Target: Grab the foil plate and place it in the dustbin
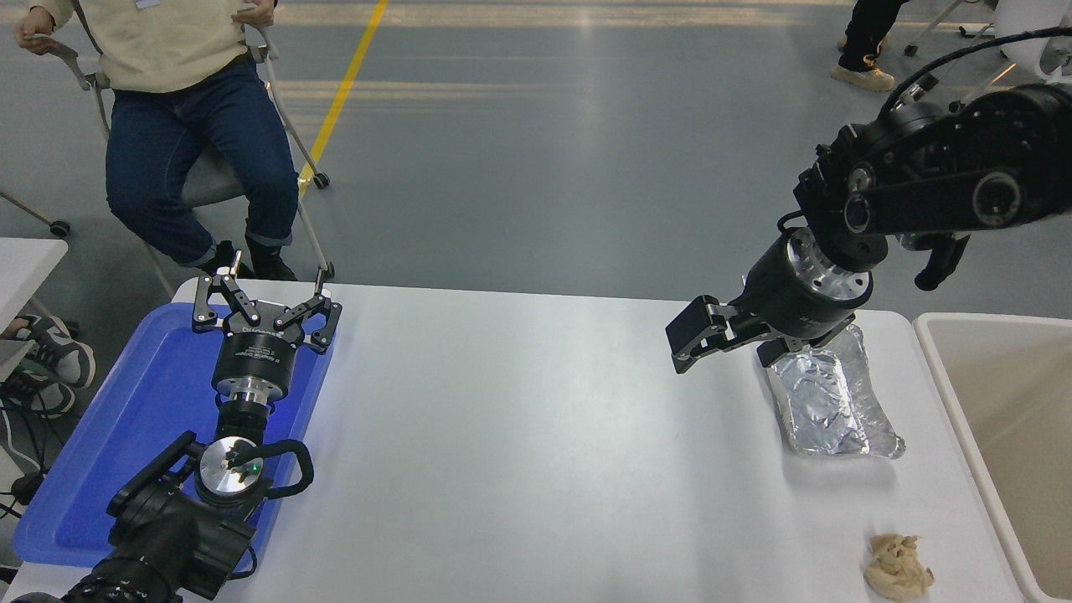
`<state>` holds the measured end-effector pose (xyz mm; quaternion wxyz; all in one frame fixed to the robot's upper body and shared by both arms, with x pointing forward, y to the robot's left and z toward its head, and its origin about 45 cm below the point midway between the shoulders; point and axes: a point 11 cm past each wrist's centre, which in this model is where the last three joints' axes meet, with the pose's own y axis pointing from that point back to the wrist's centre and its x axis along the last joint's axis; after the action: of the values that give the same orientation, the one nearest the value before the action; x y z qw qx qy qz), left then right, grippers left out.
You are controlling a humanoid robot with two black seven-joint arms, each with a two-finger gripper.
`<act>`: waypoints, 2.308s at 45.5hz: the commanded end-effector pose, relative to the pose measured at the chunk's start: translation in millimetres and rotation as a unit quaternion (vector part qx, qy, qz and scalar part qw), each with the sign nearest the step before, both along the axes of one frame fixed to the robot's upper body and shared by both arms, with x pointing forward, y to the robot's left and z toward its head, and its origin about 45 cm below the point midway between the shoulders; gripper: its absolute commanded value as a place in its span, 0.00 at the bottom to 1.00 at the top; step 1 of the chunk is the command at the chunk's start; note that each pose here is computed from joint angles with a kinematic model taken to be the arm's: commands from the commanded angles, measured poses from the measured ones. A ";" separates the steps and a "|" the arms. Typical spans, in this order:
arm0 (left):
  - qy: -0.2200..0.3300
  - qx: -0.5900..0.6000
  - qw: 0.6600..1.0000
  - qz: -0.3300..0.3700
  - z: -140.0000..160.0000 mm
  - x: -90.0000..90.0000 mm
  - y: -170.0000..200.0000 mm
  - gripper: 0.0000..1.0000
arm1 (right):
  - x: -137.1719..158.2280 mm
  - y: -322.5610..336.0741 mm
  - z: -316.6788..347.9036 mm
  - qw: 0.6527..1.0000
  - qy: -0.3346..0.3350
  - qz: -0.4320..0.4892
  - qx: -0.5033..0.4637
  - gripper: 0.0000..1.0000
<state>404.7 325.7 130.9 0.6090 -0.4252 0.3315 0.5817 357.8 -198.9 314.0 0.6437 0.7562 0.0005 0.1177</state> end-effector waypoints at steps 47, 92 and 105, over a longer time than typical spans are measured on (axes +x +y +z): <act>-0.002 0.000 1.000 -0.002 0.5 -0.1 -0.4 1.00 | 53.6 -171.1 -69.0 0.990 -0.080 -0.067 -0.099 1.00; -0.003 0.000 1.000 -0.002 0.6 -0.1 -0.5 1.00 | 33.5 -246.4 -215.5 0.957 -0.223 -0.114 -0.146 1.00; -0.003 0.000 1.000 -0.002 0.9 -0.1 0.2 1.00 | 19.3 -238.8 -239.0 0.958 -0.222 -0.106 -0.145 1.00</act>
<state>404.6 325.7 131.7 0.6111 -0.4264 0.3304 0.5793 389.6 -442.6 97.4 0.7408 0.6067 -0.2049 0.2032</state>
